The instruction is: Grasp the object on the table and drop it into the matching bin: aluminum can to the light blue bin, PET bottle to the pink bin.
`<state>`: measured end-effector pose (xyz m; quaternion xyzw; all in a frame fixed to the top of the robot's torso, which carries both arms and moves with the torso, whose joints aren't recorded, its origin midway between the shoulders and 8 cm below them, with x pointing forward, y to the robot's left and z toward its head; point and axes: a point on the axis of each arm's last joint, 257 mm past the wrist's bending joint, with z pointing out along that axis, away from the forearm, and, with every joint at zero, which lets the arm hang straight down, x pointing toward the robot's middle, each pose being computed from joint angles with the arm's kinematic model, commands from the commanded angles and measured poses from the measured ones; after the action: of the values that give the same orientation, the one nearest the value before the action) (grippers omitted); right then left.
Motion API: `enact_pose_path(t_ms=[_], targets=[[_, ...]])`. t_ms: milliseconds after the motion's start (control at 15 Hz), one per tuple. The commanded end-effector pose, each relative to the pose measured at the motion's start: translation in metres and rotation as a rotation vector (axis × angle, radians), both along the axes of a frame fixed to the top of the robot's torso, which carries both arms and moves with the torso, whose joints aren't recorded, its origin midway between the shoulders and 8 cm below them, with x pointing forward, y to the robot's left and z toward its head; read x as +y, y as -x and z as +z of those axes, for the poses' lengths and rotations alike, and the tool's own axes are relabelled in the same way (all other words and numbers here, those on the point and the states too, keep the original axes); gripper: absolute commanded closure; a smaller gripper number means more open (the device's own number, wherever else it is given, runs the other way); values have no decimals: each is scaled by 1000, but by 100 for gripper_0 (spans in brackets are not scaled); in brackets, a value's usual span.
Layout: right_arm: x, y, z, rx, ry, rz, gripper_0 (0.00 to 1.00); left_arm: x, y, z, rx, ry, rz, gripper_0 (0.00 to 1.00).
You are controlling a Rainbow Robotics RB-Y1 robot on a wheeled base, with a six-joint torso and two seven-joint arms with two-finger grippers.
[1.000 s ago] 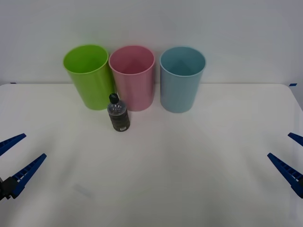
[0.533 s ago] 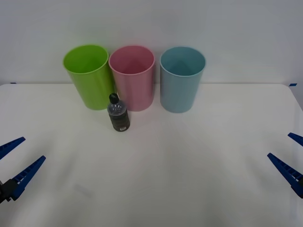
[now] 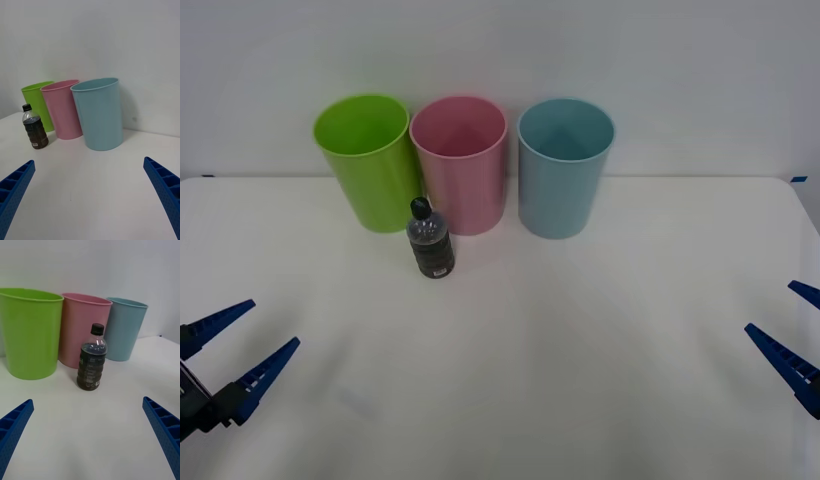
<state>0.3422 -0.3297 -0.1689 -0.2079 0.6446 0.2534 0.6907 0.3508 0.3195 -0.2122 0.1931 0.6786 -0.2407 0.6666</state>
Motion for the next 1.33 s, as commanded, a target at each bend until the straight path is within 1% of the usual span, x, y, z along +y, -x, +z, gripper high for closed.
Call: enact_pose_path(t_ms=[67, 200, 333, 667, 1067, 1200, 1333], targets=[[0, 0, 0, 0, 0, 0, 0, -9, -9, -11, 13, 0, 20, 0], [0, 0, 0, 0, 0, 0, 0, -17, -15, -13, 8, -4, 17, 0], [0, 0, 0, 0, 0, 0, 0, -26, -25, -18, 3, -26, 24, 0], [0, 0, 0, 0, 0, 0, 0, -52, -44, -27, -1, -28, 34, 0], [0, 0, 0, 0, 0, 0, 0, -75, -83, -45, 21, 7, 9, 0], [0, 0, 0, 0, 0, 0, 0, -82, -95, -47, 18, 15, 15, 0], [0, 0, 0, 0, 0, 0, 0, -90, -106, -51, 12, -5, 39, 0]])
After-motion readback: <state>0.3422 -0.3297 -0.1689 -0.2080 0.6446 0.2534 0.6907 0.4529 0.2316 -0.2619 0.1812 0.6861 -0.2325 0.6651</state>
